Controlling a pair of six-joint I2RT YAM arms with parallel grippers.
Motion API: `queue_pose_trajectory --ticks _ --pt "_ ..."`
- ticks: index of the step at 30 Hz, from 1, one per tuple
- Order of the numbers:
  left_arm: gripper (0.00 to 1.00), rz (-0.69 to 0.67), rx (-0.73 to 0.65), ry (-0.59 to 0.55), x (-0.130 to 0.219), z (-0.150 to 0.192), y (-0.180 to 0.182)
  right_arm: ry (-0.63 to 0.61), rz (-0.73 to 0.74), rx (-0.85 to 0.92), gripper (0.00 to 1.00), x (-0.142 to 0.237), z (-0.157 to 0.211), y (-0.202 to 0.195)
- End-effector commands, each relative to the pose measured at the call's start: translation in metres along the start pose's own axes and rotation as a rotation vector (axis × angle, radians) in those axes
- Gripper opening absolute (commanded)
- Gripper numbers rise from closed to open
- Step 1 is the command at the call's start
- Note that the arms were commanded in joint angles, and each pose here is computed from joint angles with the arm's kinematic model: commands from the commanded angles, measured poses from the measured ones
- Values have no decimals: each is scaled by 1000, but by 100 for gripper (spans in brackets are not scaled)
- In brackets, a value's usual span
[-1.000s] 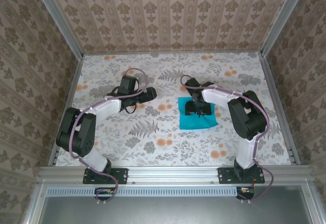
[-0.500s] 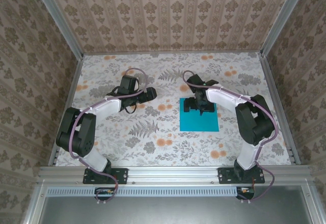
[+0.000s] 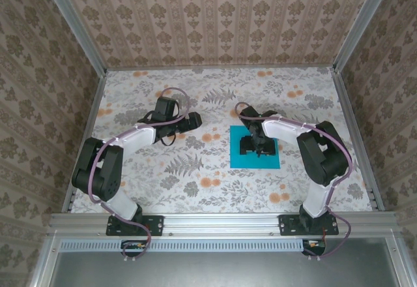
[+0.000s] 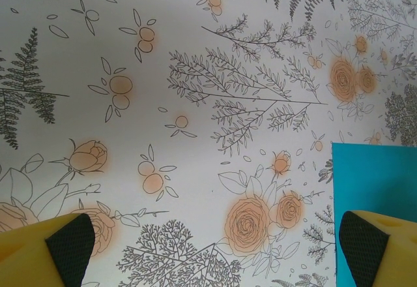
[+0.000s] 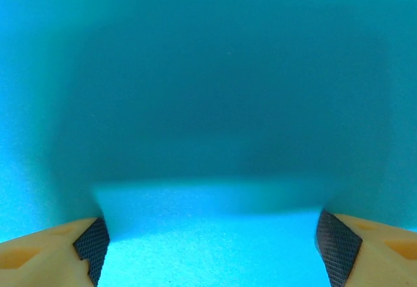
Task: Fold a paper plane with a square sheet of paper (pick it up from the middle)
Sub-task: First fold in half a square sheet of paper at the center of the table.
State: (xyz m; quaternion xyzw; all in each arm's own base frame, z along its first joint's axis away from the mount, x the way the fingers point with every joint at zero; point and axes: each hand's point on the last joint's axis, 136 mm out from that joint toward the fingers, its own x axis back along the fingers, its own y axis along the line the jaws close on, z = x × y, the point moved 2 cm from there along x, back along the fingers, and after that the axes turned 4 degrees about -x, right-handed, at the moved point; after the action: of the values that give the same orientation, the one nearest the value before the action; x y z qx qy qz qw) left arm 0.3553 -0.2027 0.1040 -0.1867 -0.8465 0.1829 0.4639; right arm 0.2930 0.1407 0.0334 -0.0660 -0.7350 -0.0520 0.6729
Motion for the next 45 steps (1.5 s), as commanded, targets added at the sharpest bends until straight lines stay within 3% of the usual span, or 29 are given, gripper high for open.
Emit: queue_pose_trajectory --ticks 1,9,14,17,20,27,32,39,45 --pt "100 25 13 11 -3 1 -6 53 37 -6 85 -15 14 -6" --pt "100 55 62 31 -6 6 -11 32 2 -15 75 -9 14 -4" --pt "100 116 115 75 -11 13 -18 -13 -119 -17 65 6 9 11" --pt "95 168 128 106 -12 17 -24 -10 -272 16 52 14 12 33" --pt "89 126 129 126 -7 19 -12 4 -450 12 39 21 14 57" --pt "77 229 184 128 1 23 -12 -60 -848 10 30 69 5 100" --pt "73 334 210 102 8 24 -22 -79 -1081 1 31 103 -4 116" --pt "83 451 218 112 8 28 -40 11 -1090 -48 34 81 -6 116" --pt "79 463 205 158 -8 38 -50 64 -1102 -92 34 65 -4 116"
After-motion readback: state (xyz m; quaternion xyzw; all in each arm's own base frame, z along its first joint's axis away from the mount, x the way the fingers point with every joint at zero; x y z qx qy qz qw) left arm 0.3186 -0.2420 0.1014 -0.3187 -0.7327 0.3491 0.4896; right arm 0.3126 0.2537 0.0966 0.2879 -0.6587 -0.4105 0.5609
